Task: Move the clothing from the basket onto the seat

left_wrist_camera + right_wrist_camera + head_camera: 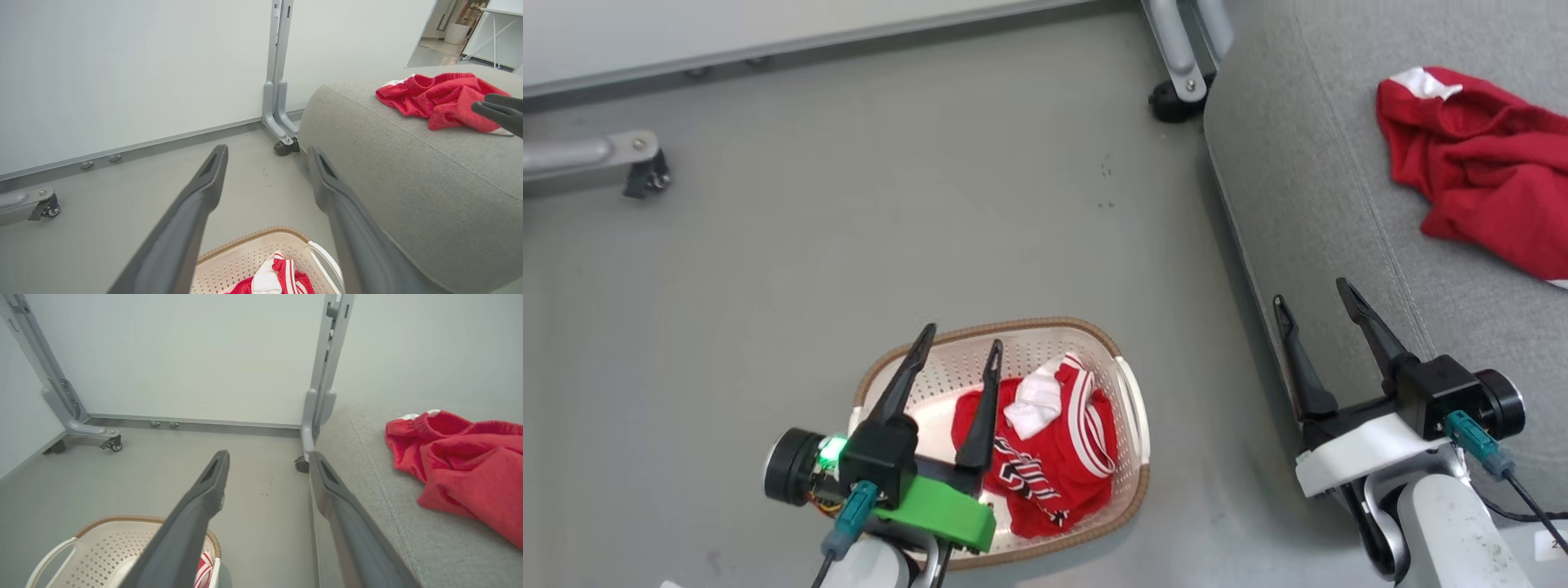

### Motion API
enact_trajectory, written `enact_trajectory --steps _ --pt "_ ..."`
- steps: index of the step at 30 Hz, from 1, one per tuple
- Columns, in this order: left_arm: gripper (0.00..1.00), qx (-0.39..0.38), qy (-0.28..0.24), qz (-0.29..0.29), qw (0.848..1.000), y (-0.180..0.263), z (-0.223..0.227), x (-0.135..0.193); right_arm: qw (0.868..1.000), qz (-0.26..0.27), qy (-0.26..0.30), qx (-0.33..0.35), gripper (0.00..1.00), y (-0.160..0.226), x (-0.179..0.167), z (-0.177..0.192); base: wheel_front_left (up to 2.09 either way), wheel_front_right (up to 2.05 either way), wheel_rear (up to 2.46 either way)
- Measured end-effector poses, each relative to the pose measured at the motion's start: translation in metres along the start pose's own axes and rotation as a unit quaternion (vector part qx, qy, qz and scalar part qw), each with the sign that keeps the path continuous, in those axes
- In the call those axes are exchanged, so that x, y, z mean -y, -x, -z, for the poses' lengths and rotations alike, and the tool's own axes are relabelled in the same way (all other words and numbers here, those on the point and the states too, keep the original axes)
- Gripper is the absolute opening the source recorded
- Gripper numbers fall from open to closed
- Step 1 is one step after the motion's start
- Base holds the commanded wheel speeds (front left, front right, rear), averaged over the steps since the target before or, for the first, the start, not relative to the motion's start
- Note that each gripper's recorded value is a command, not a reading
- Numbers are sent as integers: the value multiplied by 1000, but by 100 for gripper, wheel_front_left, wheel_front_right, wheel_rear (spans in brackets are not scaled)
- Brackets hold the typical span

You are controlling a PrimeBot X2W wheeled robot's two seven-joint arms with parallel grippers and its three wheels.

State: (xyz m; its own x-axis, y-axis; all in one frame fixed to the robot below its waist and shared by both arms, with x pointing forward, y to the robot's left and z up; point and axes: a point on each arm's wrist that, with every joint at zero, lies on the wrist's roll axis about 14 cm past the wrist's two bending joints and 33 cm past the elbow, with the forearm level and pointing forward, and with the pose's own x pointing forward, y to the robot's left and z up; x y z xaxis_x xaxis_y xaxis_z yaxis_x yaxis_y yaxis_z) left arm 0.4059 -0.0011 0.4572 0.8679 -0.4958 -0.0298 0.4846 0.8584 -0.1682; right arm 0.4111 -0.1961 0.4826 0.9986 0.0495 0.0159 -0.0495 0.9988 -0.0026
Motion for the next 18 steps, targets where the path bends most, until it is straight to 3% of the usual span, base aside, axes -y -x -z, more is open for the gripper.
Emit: enact_trajectory --steps 11,18 --pt "100 99 -35 -143 984 75 -72 -52 990 -46 -44 122 100 30 -38 -82 0 0 0" --pt "100 131 -45 -170 976 116 -91 -59 989 -41 -61 125 100 59 -39 -82 0 0 0"
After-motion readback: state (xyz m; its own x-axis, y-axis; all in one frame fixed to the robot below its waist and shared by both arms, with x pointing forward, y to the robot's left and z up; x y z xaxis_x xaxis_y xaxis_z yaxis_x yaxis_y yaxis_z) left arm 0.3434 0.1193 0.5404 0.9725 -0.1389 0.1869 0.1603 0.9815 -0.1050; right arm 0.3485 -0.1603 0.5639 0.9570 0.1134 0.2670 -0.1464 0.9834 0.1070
